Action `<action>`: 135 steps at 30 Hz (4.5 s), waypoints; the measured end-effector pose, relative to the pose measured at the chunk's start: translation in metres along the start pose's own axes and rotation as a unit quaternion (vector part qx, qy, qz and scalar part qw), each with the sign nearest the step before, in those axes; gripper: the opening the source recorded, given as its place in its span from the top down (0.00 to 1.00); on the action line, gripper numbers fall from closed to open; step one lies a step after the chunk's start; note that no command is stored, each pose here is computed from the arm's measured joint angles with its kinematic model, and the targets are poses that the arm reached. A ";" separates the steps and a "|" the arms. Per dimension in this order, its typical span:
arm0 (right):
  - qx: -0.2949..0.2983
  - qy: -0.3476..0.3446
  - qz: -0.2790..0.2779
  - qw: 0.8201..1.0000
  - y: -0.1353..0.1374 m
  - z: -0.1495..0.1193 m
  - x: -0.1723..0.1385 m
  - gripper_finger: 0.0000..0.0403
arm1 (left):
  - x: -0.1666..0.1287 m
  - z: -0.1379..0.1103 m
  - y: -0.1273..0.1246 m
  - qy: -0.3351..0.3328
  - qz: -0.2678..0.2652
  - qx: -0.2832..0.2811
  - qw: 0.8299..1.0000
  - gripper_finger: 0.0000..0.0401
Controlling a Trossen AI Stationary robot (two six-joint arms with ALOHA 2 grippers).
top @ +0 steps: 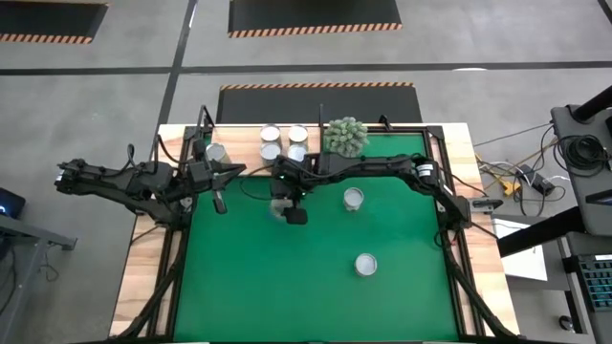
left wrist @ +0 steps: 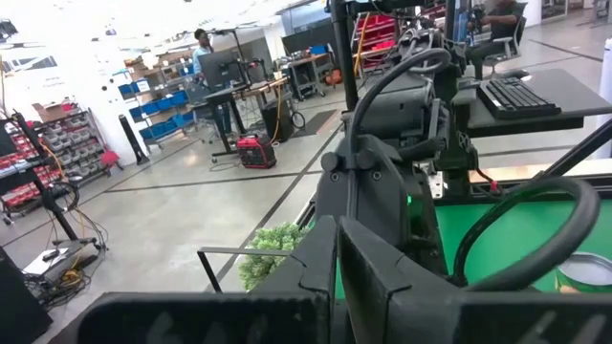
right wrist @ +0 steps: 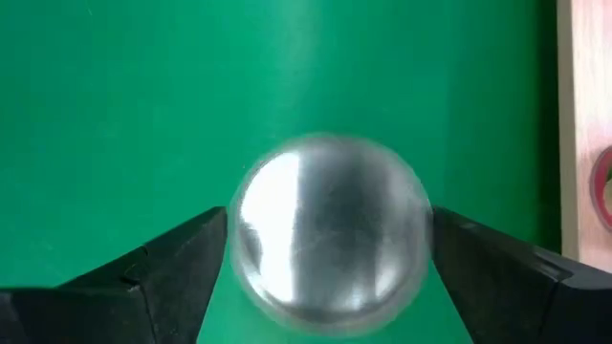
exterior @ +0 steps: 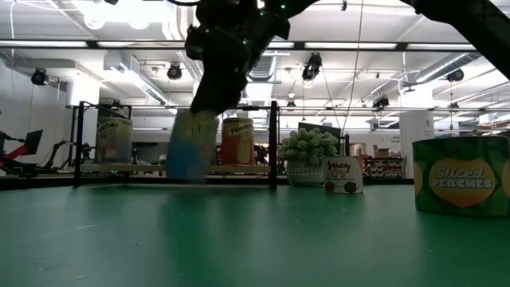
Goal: Pick and place cans onto a shelf
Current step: Put the canned cherries on the shelf
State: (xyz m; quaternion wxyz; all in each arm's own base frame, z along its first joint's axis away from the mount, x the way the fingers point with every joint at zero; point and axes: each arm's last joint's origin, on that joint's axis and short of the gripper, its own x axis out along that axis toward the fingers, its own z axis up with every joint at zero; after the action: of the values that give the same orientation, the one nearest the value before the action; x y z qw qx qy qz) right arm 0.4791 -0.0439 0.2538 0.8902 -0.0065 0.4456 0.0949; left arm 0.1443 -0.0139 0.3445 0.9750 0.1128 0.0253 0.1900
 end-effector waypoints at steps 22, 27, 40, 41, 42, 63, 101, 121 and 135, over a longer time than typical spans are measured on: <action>0.009 0.046 0.018 0.999 0.031 -0.005 -0.054 0.19 | 0.006 -0.013 -0.007 0.059 -0.012 0.011 0.998 1.00; 0.005 0.035 -0.011 0.999 0.052 -0.027 -0.067 0.19 | 0.017 -0.023 -0.017 0.101 -0.019 0.025 0.994 1.00; -0.056 -0.213 -0.077 0.972 0.080 -0.089 -0.122 0.19 | 0.054 -0.048 -0.050 0.203 -0.041 -0.008 0.978 0.89; -0.065 -0.230 -0.081 0.968 0.081 -0.093 -0.126 0.19 | 0.056 -0.052 -0.053 0.217 -0.052 -0.020 0.974 0.85; -0.074 -0.246 -0.085 0.963 0.082 -0.097 -0.130 0.19 | 0.058 -0.056 -0.057 0.234 -0.064 -0.028 0.970 0.81; -0.149 -0.309 -0.116 0.932 0.090 -0.125 -0.167 0.19 | 0.121 -0.106 -0.097 0.421 -0.031 -0.019 0.906 0.06; -0.149 -0.290 -0.113 0.939 0.090 -0.127 -0.164 0.19 | 0.120 -0.120 -0.087 0.452 0.024 -0.084 0.888 0.21; -0.151 -0.288 -0.113 0.939 0.090 -0.128 -0.164 0.19 | 0.066 0.007 0.030 0.338 0.263 -0.089 0.899 0.22; -0.153 -0.288 -0.114 0.939 0.090 -0.127 -0.164 0.19 | 0.073 -0.054 0.117 0.349 0.386 -0.149 0.841 0.22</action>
State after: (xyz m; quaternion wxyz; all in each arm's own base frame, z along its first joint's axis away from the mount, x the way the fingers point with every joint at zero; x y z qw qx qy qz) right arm 0.2668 0.0054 0.3135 0.9735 -0.1653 0.1468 0.0577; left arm 0.1646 0.1308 0.3181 0.7548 -0.1070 0.2893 0.5789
